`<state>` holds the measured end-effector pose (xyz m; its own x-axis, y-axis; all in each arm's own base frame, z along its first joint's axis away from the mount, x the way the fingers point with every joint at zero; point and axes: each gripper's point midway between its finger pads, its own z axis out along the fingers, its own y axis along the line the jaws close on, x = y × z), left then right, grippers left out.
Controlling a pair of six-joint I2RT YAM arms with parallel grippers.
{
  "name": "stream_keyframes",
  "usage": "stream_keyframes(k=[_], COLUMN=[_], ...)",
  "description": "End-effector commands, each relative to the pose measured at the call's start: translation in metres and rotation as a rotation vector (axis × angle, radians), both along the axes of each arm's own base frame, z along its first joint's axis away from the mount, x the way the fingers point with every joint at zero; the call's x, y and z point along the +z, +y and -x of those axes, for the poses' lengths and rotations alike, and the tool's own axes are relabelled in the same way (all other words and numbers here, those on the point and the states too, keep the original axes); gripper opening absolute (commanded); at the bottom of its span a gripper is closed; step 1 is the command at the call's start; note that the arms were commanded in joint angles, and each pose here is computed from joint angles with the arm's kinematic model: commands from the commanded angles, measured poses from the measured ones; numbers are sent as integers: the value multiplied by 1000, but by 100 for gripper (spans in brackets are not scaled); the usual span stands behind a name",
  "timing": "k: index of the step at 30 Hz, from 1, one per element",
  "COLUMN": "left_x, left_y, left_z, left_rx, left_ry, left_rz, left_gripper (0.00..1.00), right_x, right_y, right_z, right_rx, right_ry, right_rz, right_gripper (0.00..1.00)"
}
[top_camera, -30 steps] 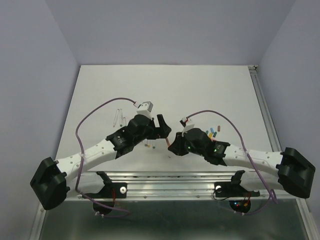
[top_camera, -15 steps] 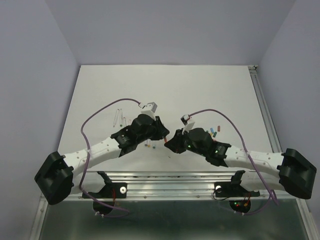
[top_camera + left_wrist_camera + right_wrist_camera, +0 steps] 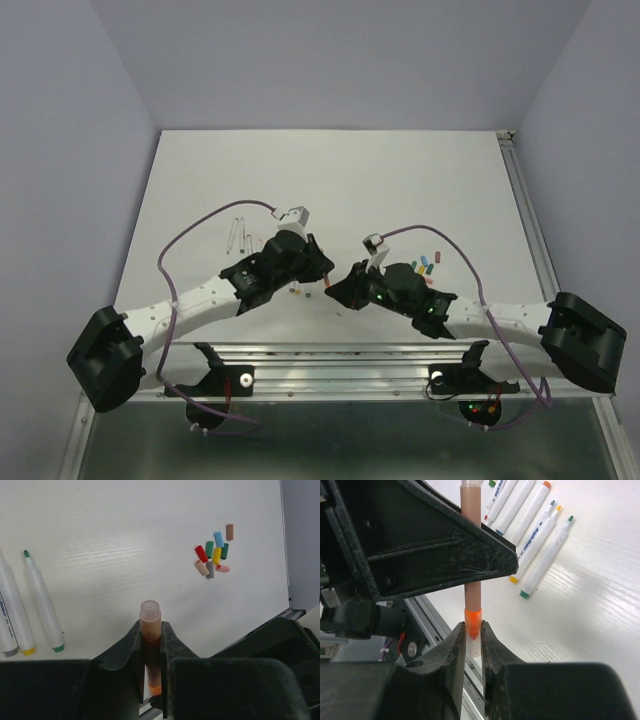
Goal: Open the pen caps
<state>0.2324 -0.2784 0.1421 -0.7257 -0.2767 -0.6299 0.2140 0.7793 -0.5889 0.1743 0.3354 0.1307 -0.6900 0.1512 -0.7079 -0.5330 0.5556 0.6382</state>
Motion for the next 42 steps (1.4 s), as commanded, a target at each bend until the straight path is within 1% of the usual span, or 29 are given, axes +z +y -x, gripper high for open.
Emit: stream_keyframes(k=[1, 4, 5, 7, 9, 13, 17, 18, 19, 20, 21, 22, 23, 24, 25, 26, 27, 28, 29, 30, 31, 32, 33, 35, 37, 41, 42], left_x=[50, 70, 81, 95, 104, 110, 111, 112, 111, 104, 105, 104, 101, 102, 103, 102, 100, 99, 97, 95, 94, 91, 90, 92, 93, 96, 97], left_y=[45, 67, 75, 91, 102, 128, 128, 125, 122, 118, 114, 113, 109, 108, 102, 99, 94, 90, 82, 80, 74, 67, 62, 51, 47, 41, 40], left_z=[-61, -82, -90, -102, -107, -117, -114, -112, -110, -106, -104, -102, -98, -95, -90, -87, -84, -80, -75, -73, -68, -62, -60, -53, -50, -46, -45], left_rx=[273, 376, 418, 477, 512, 585, 550, 533, 514, 486, 465, 452, 429, 421, 389, 368, 340, 325, 286, 282, 253, 230, 222, 188, 179, 164, 159], left_ry=[-163, -208, -232, -258, -276, -287, -277, -280, -277, -260, -260, -256, -243, -245, -236, -236, -230, -219, -210, -202, -182, -173, -163, -162, -160, -162, -165], left_rz=[26, 35, 40, 44, 47, 43, 72, 88, 94, 98, 110, 114, 124, 138, 159, 184, 193, 219, 240, 240, 260, 264, 272, 278, 282, 288, 288], left_gripper=[0, 0, 0, 0, 0, 0, 0, 0, 0, 0, 0, 0, 0, 0, 0, 0, 0, 0, 0, 0, 0, 0, 0, 0, 0, 0, 0], right_x=[-17, -27, -28, -28, -26, -17, -12, 1, 3, -5, -3, 14, 7, 10, 22, 25, 30, 34, 43, 47, 49, 56, 58, 66, 68, 81, 81], right_y=[9, 15, 22, 27, 29, 32, 31, 33, 34, 30, 29, 30, 23, 21, 19, 16, 15, 13, 16, 16, 17, 21, 20, 28, 31, 37, 38], right_z=[66, 89, 110, 128, 131, 139, 131, 125, 117, 109, 102, 86, 78, 70, 58, 53, 47, 41, 36, 31, 27, 20, 12, 1, -9, -33, -37], right_rx=[221, 255, 314, 349, 353, 406, 361, 338, 300, 259, 224, 151, 106, 71, 13, -8, -38, -60, -72, -89, -90, -103, -118, -127, -132, -141, -145], right_ry=[80, 77, 69, 95, 106, 84, 72, 51, 27, 25, 16, -36, -43, -68, -106, -126, -135, -161, -179, -190, -220, -234, -252, -267, -273, -291, -290], right_rz=[-71, -45, -55, -83, -114, -130, -120, -135, -119, -54, -32, -37, 24, 43, 37, 52, 50, 59, 54, 60, 78, 83, 98, 106, 120, 105, 107], right_gripper=[1, 1, 1, 1, 1, 1, 1, 1, 1, 1, 1, 1, 3, 6, 9, 24, 24, 43, 56, 63, 75, 80, 91, 100, 100, 99, 97])
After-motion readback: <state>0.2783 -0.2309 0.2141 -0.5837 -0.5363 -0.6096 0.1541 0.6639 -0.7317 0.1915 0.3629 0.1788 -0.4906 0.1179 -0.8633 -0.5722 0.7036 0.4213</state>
